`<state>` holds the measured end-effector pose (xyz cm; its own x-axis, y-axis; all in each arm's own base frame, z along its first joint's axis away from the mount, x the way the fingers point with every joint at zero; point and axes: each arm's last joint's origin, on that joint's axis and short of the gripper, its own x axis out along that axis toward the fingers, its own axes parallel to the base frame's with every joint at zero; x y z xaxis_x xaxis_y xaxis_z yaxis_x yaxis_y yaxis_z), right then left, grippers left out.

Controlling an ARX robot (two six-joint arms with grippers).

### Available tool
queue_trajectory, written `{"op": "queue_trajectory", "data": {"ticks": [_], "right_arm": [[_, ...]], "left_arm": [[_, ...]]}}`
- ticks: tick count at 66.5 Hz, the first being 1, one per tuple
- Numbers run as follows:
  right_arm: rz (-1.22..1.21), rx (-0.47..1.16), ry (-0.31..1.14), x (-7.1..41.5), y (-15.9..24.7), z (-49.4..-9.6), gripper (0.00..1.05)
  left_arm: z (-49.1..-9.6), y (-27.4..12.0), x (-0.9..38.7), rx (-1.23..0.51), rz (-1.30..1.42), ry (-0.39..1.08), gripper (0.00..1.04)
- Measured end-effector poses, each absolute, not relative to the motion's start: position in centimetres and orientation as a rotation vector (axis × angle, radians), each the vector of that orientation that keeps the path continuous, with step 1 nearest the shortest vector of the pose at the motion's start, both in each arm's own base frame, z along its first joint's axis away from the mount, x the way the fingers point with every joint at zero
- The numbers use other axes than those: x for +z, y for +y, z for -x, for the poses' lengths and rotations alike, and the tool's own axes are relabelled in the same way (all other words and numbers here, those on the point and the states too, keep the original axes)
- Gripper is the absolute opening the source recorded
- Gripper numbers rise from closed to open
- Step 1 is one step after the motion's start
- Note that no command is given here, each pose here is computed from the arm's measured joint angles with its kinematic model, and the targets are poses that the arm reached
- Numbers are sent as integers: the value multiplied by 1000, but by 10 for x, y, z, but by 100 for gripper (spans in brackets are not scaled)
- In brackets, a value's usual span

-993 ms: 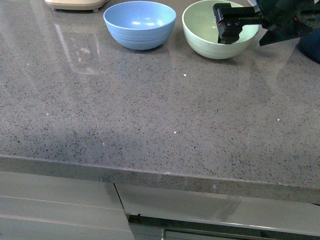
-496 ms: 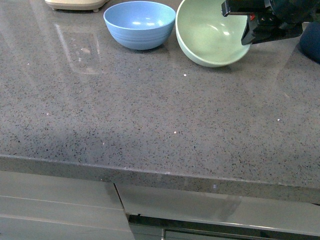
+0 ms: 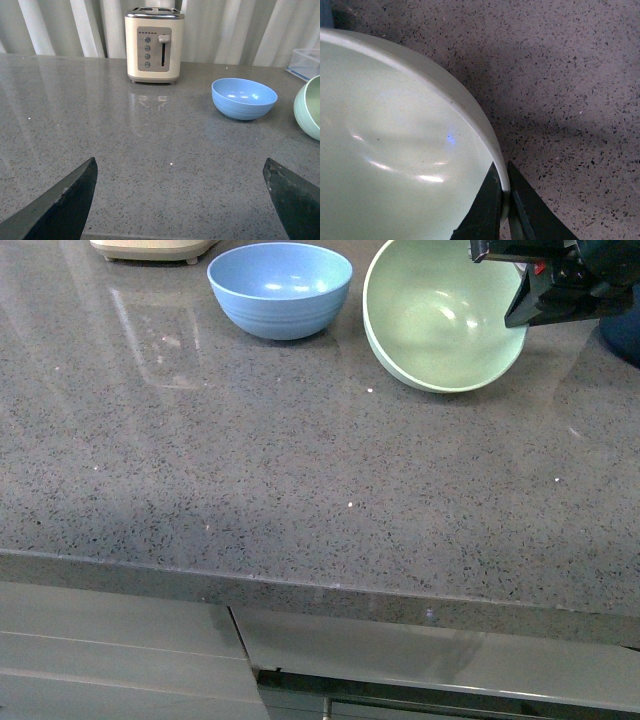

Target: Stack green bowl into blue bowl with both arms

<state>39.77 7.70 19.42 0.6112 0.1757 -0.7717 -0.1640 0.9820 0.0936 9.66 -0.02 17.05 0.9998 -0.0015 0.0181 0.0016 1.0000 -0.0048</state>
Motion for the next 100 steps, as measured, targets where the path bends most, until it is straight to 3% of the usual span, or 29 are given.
{"op": "queue_trajectory", "data": {"ticks": [14, 30, 49, 100], "right_arm": [[-13, 199, 904, 202, 75, -399, 1], [49, 292, 780, 271, 100, -453, 1], [107, 375, 693, 316, 134, -467, 1], [172, 511, 753, 283, 198, -458, 1]], "left_arm": [[-97, 0, 170, -2, 5, -18, 98], [-97, 0, 170, -2, 5, -18, 98], [-97, 0, 170, -2, 5, -18, 98], [-97, 0, 170, -2, 5, -18, 98]]}}
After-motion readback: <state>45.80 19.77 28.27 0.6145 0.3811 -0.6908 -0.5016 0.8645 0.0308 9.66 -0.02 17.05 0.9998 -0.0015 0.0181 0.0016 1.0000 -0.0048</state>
